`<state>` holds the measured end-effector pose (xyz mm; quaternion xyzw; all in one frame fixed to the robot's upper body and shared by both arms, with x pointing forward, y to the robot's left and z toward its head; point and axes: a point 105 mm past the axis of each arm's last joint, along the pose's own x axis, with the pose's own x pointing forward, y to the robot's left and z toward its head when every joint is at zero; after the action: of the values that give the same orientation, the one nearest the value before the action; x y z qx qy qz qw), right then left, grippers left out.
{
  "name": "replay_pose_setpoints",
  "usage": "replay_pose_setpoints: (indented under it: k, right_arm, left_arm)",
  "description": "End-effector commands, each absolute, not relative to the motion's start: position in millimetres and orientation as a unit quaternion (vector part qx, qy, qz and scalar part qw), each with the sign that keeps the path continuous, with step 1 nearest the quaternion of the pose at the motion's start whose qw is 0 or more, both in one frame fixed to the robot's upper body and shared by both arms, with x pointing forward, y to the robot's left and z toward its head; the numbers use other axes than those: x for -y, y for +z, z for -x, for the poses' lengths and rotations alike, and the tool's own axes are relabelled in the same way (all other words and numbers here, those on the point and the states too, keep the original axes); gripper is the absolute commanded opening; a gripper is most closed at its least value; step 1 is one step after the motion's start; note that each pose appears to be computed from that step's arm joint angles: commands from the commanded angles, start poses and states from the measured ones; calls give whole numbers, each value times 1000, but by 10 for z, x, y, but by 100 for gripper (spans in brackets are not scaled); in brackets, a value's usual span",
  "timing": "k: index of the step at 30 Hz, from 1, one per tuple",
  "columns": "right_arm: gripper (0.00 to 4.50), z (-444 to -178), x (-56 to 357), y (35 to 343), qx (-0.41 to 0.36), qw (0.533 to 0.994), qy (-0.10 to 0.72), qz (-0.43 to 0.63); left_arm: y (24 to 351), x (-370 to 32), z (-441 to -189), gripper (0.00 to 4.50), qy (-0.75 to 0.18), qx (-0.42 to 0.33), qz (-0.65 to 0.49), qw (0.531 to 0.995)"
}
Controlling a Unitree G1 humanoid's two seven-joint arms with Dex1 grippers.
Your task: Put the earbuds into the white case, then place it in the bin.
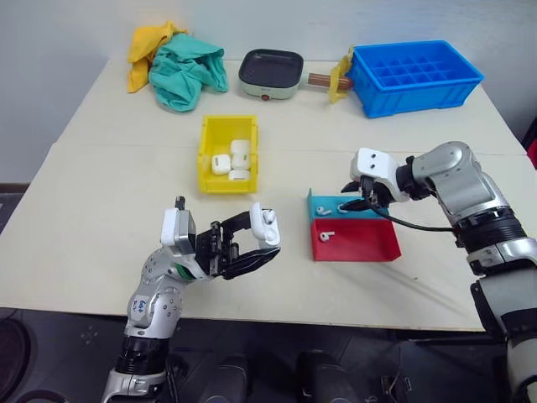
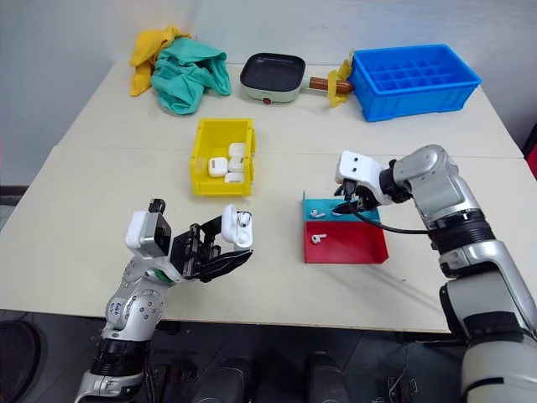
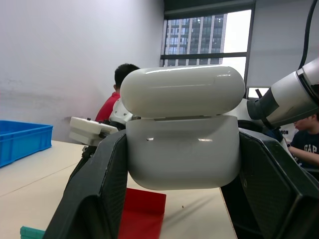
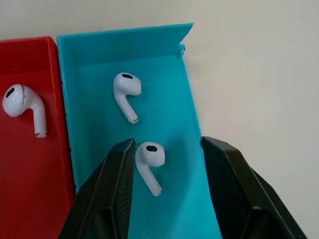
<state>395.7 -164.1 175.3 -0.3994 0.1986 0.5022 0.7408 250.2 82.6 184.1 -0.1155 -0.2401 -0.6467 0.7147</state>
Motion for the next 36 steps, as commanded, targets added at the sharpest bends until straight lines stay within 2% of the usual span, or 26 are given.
replay_pose_setpoints:
  k: [1, 8, 33, 36]
  right_arm:
    - [209, -3977, 1630, 1843, -195, 728, 509, 417]
    - [209, -4000, 1625, 1783, -213, 712, 513, 429]
    - [209, -4035, 1624, 1612, -247, 701, 511, 432]
    - [151, -4028, 1619, 1595, -246, 700, 514, 431]
  left_arm:
    - [1923, -821, -2446, 280, -645, 260, 103, 711]
    - [1916, -833, -2431, 280, -639, 260, 102, 717]
    - [1928, -871, -2435, 280, -635, 256, 94, 723]
    - [1924, -869, -2433, 280, -634, 256, 94, 723]
